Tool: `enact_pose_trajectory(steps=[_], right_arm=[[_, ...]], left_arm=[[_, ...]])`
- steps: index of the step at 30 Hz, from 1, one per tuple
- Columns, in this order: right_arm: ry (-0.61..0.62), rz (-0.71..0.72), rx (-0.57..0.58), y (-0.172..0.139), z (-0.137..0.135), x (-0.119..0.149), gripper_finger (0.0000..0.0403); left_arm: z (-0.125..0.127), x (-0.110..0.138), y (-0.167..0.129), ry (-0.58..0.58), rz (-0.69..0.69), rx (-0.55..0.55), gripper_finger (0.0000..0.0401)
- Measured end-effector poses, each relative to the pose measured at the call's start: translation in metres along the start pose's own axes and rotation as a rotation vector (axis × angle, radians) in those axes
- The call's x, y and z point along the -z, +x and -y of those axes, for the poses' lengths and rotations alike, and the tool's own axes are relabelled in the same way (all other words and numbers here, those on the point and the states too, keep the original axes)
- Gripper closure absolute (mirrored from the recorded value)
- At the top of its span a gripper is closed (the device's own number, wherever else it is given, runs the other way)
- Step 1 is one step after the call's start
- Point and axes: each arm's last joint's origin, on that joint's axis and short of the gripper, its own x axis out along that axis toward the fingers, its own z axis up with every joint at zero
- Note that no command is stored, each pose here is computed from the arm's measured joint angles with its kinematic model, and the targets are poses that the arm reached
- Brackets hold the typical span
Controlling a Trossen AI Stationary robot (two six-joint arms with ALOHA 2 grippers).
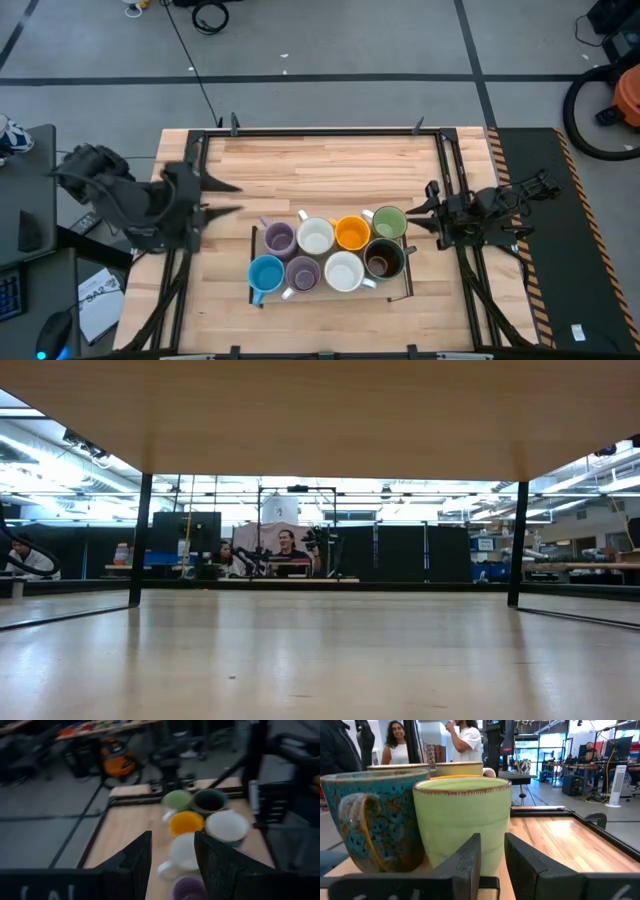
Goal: Place coffee mugs
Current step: Return to Home Position
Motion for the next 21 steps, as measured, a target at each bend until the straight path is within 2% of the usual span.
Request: enact_pose_trajectory(steps=[4,11,15,21], right_arm=[[-0.002,-0.006,0.002,0.001,0.0,0.003,0.0312],[-0.005,-0.012,0.002,0.001,0.0,0.004,0.0312],[-0.007,-0.012,0.002,0.001,0.0,0.004,0.0312],[-0.007,-0.012,0.004,0.001,0.0,0.004,0.0312]], left_arm=[[-0.006,0.018,-0.007,-0.013,-0.036,-0.102,0.0245],[-0.01,0.08,-0.003,-0.066,-0.055,-0.123,0.0245],[-0.017,0.12,0.0,-0.114,-0.008,-0.084,0.0245],[-0.029,0.172,0.001,-0.145,0.129,0.044,0.0245]])
